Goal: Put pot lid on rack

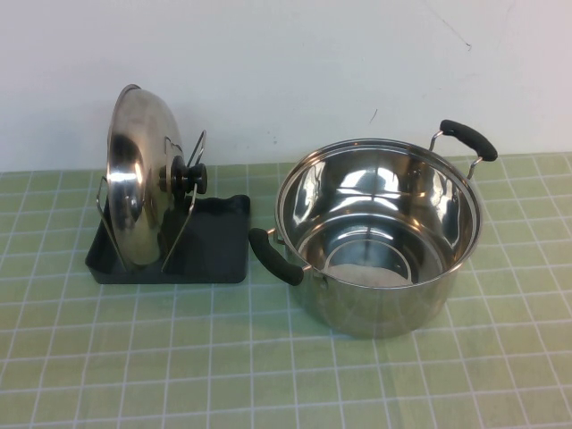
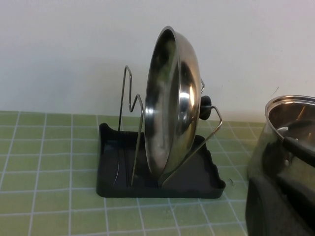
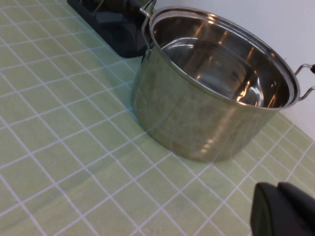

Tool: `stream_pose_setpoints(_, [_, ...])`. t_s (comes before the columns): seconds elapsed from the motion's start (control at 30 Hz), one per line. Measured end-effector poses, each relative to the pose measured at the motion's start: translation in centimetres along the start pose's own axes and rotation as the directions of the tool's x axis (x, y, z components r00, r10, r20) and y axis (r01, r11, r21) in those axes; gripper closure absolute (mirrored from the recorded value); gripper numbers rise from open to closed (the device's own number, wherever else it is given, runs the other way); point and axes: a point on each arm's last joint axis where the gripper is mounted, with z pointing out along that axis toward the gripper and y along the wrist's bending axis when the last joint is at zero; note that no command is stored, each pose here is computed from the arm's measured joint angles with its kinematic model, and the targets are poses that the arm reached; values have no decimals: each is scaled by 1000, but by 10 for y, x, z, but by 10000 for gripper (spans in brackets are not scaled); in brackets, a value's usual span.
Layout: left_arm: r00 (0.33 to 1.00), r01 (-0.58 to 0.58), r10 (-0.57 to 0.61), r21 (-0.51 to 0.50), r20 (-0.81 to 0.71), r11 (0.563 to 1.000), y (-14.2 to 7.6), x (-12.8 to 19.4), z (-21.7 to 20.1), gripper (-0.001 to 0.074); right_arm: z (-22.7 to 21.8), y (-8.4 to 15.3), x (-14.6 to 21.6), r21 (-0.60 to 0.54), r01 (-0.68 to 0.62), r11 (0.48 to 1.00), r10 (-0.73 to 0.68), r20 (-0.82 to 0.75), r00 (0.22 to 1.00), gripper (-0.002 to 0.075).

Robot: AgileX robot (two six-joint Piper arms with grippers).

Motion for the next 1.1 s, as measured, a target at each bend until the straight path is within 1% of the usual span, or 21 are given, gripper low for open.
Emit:
stream_pose_setpoints(0.13, [1000, 4, -4, -2, 4, 1000, 1, 1, 0, 734, 0, 0, 0, 0, 0, 1000, 0, 0, 1000, 727])
stream_pose_setpoints(0.17, [1000, -6, 7, -16, 24, 1000, 2, 1, 1, 734, 0, 0, 0, 0, 0, 1000, 0, 0, 1000, 727])
stream_pose_setpoints(0.23, [995, -61, 66, -63, 79, 996, 9, 5, 4, 734, 0, 0, 0, 0, 0, 1000, 0, 0, 1000, 727])
stream_pose_setpoints(0.33, [976, -168, 184, -134, 120, 977, 19, 18, 9, 735, 0, 0, 0, 0, 0, 1000, 0, -1, 1000, 727])
stream_pose_setpoints(0.4, [970, -192, 211, -153, 120, 970, 24, 33, 10, 734, 1, 0, 1, 0, 2, 1000, -2, -3, 1000, 727])
stream_pose_setpoints(0.53, [985, -149, 161, -153, 68, 977, 33, 71, 11, 735, 1, 1, 1, 0, 3, 1000, -3, -4, 1000, 727])
stream_pose_setpoints(0.6, [991, -126, 133, -152, 34, 980, 35, 82, 10, 735, 1, 1, 1, 0, 3, 1000, -3, -4, 1000, 727])
stream_pose_setpoints(0.7, [995, -95, 92, -160, -25, 983, 36, 89, 9, 735, 1, 1, 1, -1, 3, 1000, -3, -2, 1000, 727])
stream_pose_setpoints(0.77, [994, -76, 60, -173, -97, 982, 38, 96, 9, 735, 1, 1, 1, -1, 3, 1000, -3, -2, 1000, 727])
stream_pose_setpoints(1.1, [993, -70, 52, -181, -103, 981, 39, 96, 8, 735, 1, 1, 1, -1, 3, 1000, -3, -2, 1000, 727])
